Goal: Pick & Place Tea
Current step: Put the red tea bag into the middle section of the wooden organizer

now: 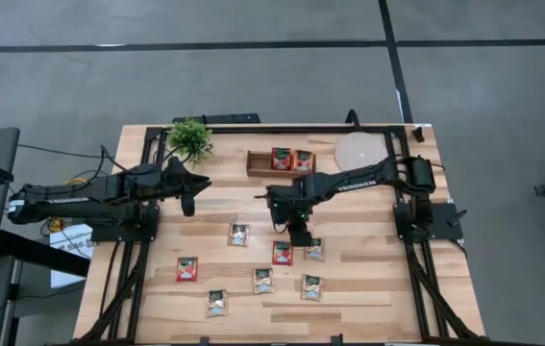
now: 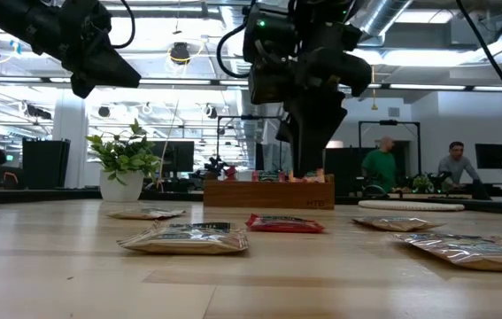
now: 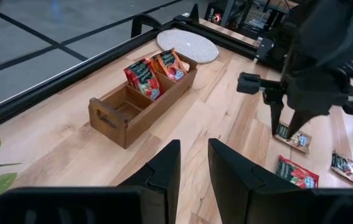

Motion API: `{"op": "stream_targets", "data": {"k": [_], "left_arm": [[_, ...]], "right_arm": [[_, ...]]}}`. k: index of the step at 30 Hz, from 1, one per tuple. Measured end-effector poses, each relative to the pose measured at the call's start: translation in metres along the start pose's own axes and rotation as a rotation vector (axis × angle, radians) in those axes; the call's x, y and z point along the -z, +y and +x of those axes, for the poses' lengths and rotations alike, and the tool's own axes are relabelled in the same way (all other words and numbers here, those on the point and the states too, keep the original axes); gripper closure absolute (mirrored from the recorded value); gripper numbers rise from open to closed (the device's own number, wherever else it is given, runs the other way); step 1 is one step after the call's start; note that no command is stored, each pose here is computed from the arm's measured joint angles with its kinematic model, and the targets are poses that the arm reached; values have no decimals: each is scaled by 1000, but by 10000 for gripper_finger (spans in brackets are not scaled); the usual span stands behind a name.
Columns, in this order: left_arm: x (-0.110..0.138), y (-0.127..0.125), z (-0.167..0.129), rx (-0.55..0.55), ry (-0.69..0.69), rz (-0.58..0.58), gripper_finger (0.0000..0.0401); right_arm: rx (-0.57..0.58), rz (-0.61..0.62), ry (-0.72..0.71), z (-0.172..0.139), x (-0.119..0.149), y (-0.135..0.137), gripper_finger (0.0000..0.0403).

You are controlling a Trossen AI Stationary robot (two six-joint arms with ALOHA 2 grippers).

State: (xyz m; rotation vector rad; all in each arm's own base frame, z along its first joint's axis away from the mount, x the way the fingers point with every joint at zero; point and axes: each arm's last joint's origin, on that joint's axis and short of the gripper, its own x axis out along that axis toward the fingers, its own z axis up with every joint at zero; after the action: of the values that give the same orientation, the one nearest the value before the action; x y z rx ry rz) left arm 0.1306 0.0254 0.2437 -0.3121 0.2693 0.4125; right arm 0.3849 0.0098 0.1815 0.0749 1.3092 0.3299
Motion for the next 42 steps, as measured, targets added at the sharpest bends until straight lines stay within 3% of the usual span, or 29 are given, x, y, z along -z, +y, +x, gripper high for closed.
{"op": "stream_targets", "data": {"k": [14, 26, 42], "left_arm": [[0, 0, 0, 1, 0, 0, 327], [0, 0, 0, 3, -2, -3, 327], [0, 0, 0, 2, 1, -2, 327]], "right_arm": [[85, -55, -35, 20, -8, 31, 305], [81, 35, 27, 47, -4, 25, 305], [102, 37, 33, 61, -6, 24, 312]]}}
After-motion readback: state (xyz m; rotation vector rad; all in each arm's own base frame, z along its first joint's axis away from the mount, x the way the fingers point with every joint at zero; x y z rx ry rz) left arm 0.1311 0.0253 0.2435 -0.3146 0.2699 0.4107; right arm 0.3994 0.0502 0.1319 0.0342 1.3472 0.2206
